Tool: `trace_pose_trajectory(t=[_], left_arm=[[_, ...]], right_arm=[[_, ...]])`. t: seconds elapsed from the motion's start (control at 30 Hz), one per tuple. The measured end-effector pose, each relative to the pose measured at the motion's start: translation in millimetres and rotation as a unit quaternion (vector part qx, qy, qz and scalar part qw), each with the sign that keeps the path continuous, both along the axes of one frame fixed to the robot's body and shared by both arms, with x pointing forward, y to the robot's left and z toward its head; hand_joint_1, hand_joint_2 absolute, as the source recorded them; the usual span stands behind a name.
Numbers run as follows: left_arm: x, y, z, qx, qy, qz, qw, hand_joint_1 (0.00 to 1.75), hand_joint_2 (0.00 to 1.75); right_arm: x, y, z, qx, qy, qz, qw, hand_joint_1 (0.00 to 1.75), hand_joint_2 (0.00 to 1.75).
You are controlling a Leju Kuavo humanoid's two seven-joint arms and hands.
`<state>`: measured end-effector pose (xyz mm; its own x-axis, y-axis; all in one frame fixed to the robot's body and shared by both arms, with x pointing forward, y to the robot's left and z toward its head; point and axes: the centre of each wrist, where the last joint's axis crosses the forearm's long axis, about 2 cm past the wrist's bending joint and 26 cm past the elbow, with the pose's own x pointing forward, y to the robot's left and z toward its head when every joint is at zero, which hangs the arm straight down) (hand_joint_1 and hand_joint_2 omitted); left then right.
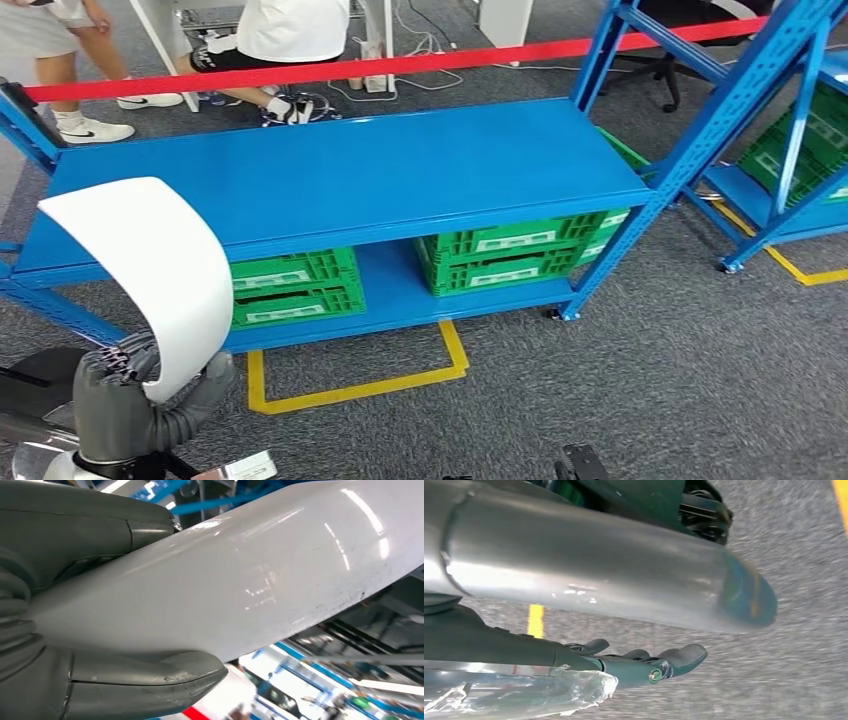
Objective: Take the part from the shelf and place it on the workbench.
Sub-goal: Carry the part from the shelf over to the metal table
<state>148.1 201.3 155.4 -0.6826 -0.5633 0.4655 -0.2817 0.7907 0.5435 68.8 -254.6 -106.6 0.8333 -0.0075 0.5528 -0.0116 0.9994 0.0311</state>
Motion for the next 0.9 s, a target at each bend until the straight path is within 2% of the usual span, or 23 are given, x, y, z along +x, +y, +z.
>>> trace_pose_trajectory(t=[0.2,0.6,0.9], left_arm=[[2.9,1.3,-1.8,-0.003,0.002,0.000,1.000,1.75,1.75],[2.5,1.8,-7.7,0.008,0.007,-0.002,1.000,1.75,1.75],[3.9,0.4,-8.9,0.001,0.014,-0.001,1.000,1.75,1.75]], right_arm=[[1.3,1.2,0.3,-0.002,0.002,-0.008,1.000,0.00,0.00],[-19.4,4.3,-2.5,0.000,0.006,-0.018,1.000,0.00,0.00],[-25.8,0.3,-3.6,0.005,0.013,-0.017,1.000,0.00,0.00]])
